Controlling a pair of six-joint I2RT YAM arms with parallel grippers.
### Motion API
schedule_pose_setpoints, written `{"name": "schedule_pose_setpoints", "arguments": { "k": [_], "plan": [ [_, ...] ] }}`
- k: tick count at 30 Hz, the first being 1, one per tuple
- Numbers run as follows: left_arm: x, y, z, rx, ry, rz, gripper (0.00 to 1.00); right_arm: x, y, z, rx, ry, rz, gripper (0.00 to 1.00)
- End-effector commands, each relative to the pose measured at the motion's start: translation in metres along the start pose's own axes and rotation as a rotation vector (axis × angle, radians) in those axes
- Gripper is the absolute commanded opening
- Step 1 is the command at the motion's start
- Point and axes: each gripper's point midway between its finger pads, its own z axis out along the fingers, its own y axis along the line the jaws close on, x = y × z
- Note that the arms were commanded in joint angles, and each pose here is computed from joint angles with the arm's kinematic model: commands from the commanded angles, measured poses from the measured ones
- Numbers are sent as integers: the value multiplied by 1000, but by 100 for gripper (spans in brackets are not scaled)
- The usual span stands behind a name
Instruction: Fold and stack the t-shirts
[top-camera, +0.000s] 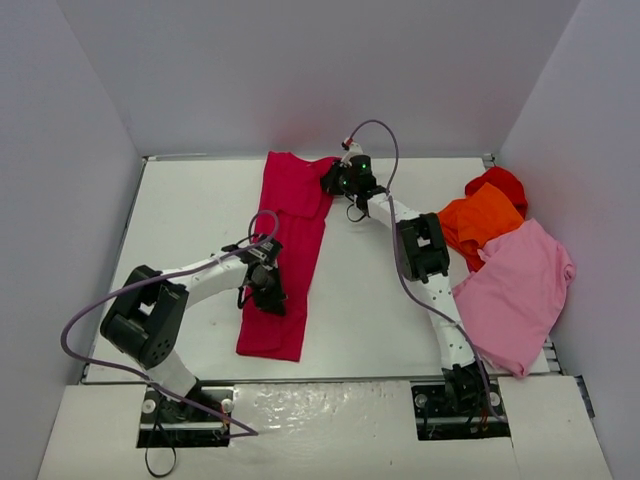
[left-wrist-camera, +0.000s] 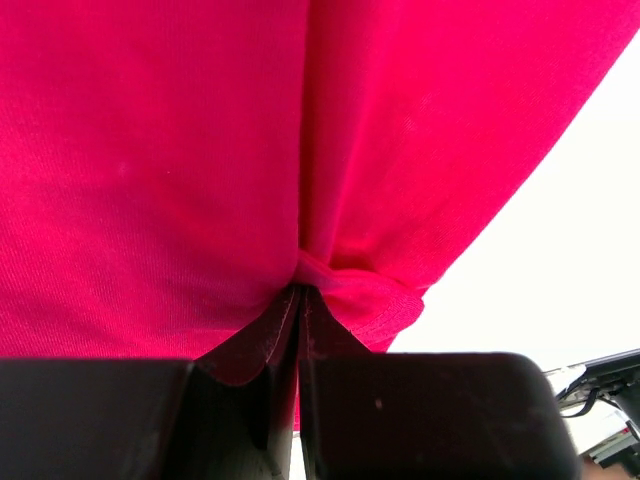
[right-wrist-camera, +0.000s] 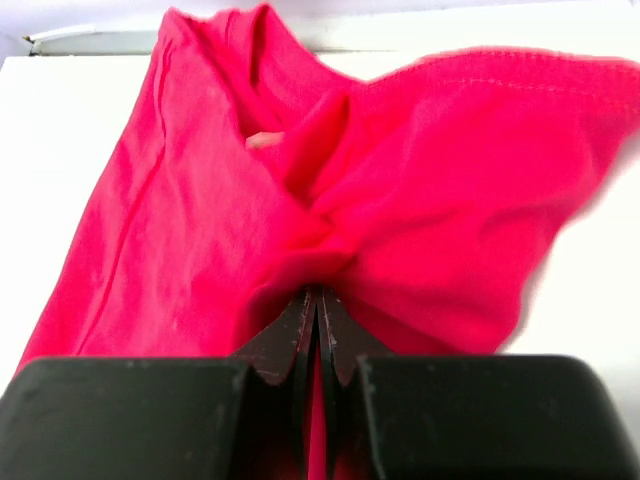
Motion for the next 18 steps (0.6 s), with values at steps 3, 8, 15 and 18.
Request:
{"name": "schedule_pose_setpoints", "arguments": {
  "k": [3,8,15,18],
  "plan": [
    [-26,-23,-21,38,-198,27,0,-97,45,-74,117,-296,-173,0],
    [-47,-34,-67,76,-391,48,0,-134,57,-129,202,-402,-235,0],
    [-47,-38,-80,80,-391,77,0,-153,69,-152,241,-366,-247,8],
    [-41,-31,-81,51,-367,80,0,-111,100,-150,103,-202,-120,12]
  ]
}}
